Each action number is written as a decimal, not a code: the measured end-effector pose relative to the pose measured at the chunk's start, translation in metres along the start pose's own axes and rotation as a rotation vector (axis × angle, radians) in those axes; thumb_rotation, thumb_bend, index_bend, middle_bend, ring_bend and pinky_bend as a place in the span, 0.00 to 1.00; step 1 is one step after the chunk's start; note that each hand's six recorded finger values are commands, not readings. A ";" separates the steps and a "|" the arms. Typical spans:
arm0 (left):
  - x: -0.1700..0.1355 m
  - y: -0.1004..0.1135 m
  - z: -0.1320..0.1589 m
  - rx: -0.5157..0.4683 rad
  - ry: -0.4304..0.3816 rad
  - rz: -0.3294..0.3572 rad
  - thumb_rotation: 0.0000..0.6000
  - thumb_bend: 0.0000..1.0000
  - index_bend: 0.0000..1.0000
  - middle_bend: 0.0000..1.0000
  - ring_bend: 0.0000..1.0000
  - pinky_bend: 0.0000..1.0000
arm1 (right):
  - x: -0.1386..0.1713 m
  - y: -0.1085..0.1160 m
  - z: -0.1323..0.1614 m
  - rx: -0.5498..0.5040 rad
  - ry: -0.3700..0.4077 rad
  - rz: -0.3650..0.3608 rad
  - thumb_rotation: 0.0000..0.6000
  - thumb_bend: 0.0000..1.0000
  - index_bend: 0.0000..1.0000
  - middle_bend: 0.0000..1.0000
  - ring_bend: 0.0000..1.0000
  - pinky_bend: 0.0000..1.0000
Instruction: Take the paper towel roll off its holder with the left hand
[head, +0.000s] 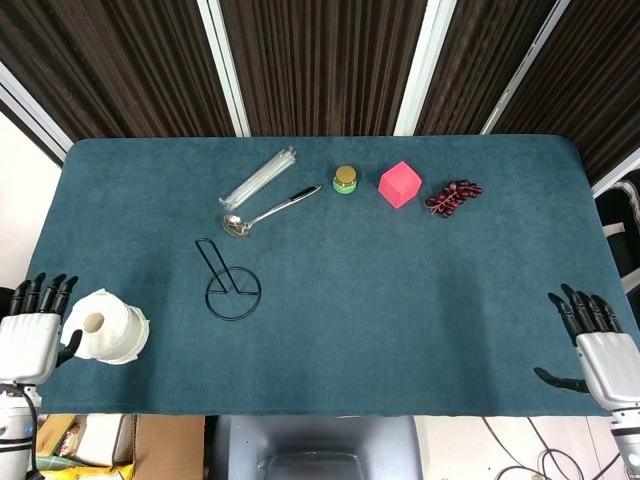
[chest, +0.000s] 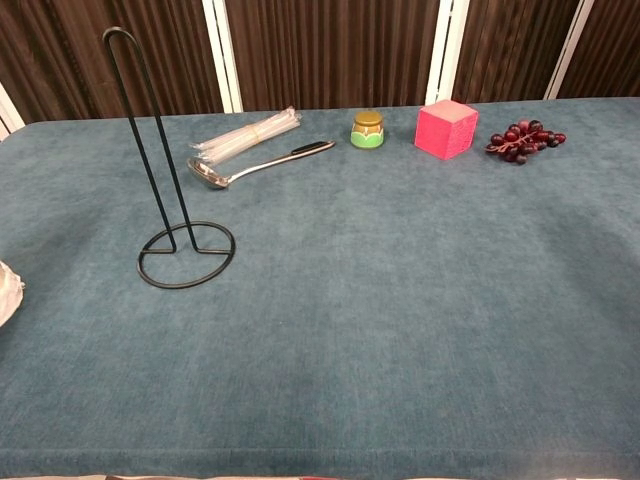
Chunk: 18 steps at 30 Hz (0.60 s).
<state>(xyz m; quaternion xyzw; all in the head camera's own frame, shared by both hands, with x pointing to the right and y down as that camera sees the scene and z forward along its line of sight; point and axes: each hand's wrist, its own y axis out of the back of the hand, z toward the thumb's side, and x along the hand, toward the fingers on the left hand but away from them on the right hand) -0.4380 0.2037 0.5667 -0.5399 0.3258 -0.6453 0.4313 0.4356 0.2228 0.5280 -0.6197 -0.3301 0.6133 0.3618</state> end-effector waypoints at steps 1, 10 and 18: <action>0.001 0.000 0.001 0.007 -0.009 -0.017 1.00 0.35 0.15 0.12 0.04 0.12 | 0.000 0.000 0.000 -0.001 -0.001 0.000 1.00 0.11 0.00 0.00 0.00 0.09; 0.005 0.005 0.004 0.013 -0.014 -0.023 1.00 0.35 0.15 0.12 0.04 0.12 | 0.001 0.003 -0.001 -0.013 -0.005 -0.012 1.00 0.11 0.00 0.00 0.00 0.09; 0.005 0.004 0.001 0.002 0.012 -0.014 1.00 0.35 0.15 0.12 0.04 0.12 | 0.001 0.001 0.000 -0.013 -0.005 -0.003 1.00 0.12 0.00 0.00 0.00 0.09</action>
